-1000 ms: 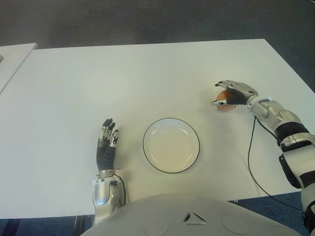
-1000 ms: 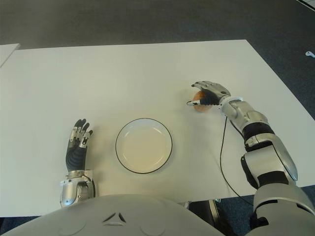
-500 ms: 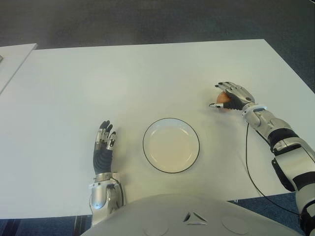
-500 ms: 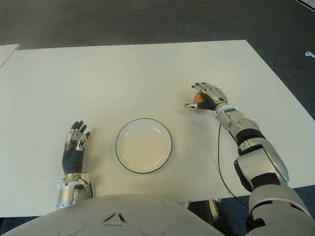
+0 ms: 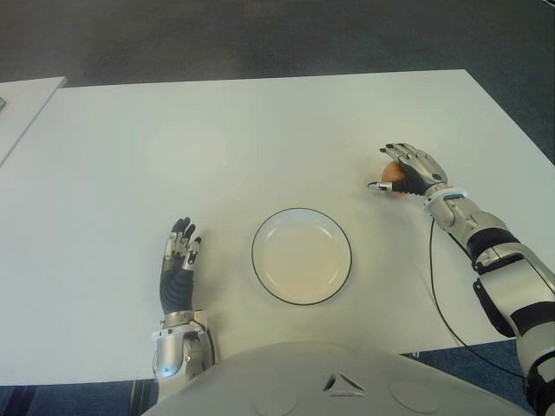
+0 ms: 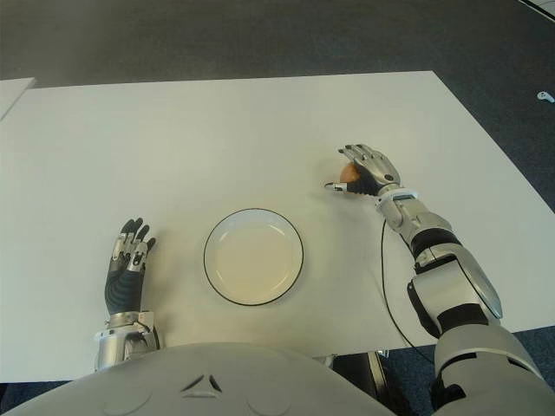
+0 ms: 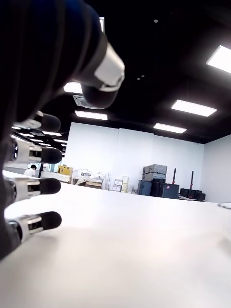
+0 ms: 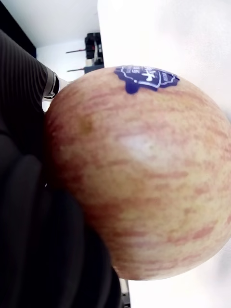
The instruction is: Put the apples into the plate.
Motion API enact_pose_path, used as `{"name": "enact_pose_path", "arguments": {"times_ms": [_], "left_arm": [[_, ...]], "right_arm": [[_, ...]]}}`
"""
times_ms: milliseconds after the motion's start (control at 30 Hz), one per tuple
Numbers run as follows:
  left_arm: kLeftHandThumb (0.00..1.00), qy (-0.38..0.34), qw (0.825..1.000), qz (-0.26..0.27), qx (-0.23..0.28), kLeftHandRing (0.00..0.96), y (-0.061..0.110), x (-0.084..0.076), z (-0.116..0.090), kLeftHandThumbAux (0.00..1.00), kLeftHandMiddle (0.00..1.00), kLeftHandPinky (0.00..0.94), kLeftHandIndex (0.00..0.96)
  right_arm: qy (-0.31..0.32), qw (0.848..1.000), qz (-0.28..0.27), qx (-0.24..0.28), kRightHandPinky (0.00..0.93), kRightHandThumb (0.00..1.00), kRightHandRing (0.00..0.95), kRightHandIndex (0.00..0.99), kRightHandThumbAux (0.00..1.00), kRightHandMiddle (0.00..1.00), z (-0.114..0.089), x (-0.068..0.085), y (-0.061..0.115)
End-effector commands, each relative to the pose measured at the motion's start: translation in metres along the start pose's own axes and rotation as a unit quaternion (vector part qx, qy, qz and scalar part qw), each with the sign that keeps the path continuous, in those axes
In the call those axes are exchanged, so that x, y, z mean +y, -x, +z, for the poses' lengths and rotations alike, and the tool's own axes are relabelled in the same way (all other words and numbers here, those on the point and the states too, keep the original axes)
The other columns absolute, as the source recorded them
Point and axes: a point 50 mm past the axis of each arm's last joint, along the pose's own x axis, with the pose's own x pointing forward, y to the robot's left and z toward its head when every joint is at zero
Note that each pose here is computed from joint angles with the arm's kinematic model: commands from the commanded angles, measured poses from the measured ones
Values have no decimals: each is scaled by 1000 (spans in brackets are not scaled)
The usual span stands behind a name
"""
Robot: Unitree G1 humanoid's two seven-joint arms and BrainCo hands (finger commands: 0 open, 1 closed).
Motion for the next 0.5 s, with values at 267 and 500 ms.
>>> {"name": "enact_pose_path", "arguments": {"times_ms": [267, 500], "left_arm": [[180, -8, 999, 18, 35, 0, 15, 7, -7, 481, 11, 24, 35], [174, -22, 999, 20, 33, 0, 18, 7, -4, 499, 20, 26, 37]], "right_arm": [[-17, 998, 68, 5, 0, 234, 0, 0, 252, 0, 7, 36, 13], [-18, 995, 93, 22, 0, 235, 0, 0, 260, 0, 7, 53, 21]]}}
